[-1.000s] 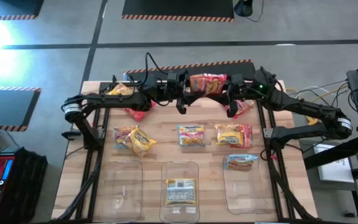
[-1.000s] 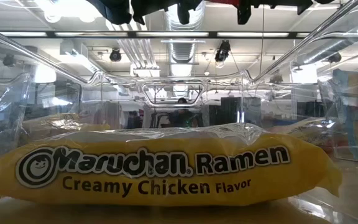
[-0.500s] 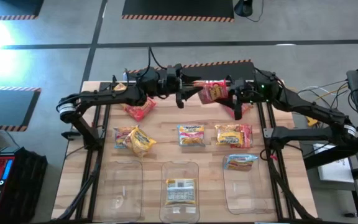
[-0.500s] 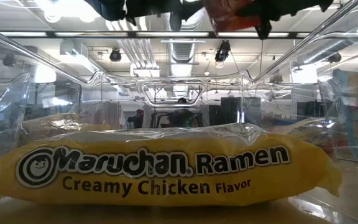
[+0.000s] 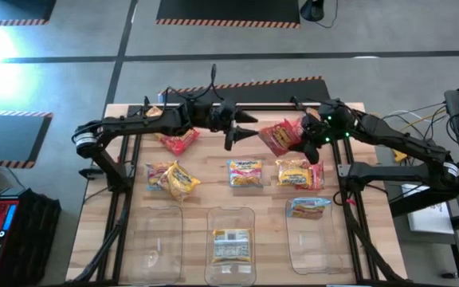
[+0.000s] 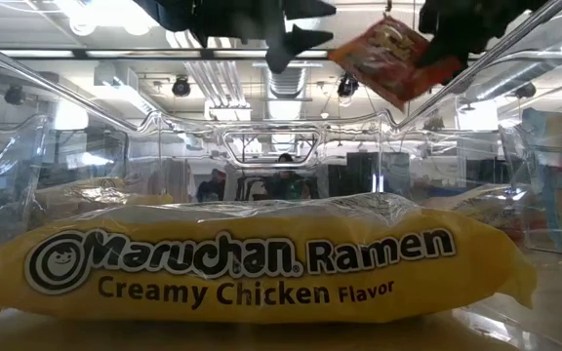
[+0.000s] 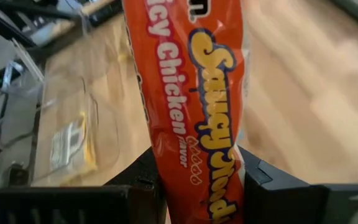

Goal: Sort Maruchan noodles
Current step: Put the orange noodle pack into the left transparent bin

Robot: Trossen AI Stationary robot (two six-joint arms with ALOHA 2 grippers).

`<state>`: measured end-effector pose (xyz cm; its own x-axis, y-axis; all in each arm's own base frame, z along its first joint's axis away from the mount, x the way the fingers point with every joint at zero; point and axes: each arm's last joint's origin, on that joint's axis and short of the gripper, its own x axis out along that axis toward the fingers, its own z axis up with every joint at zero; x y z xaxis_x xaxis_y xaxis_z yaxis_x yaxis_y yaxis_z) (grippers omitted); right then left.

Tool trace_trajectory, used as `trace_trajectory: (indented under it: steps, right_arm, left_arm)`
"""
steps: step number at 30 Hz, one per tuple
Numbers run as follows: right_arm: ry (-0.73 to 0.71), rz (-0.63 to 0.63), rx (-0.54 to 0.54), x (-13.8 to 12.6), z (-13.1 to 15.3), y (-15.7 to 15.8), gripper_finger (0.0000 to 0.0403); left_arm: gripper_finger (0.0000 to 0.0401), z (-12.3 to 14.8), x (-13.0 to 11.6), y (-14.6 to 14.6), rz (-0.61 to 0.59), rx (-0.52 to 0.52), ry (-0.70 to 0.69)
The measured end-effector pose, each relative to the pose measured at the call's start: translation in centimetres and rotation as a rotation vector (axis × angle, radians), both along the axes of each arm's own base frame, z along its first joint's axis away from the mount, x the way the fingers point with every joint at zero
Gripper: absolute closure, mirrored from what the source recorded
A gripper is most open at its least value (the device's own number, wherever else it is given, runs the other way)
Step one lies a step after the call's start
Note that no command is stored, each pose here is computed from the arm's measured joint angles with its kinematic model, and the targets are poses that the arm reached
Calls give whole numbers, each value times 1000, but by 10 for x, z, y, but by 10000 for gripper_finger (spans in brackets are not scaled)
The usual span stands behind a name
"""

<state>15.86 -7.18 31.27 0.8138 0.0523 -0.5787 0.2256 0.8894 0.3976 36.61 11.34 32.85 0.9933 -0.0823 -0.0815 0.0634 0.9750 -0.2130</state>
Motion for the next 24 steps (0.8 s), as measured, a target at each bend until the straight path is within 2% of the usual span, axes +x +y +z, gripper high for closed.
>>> trace_trajectory:
  steps: [4,11,20,24]
  right_arm:
    - [88,6,52,-6,-7,4,303]
    - [220,58,187,-14,-18,10,303]
    - [301,101,235,-12,-26,10,303]
    - [320,152,217,-6,-17,12,303]
  left_arm:
    - [177,-6,-1,0,0,-14,59]
    - [177,-2,0,-2,-43,-44,78]
    - [177,26,7,-14,-101,21,227]
    - [177,35,14,-17,-116,45,216]
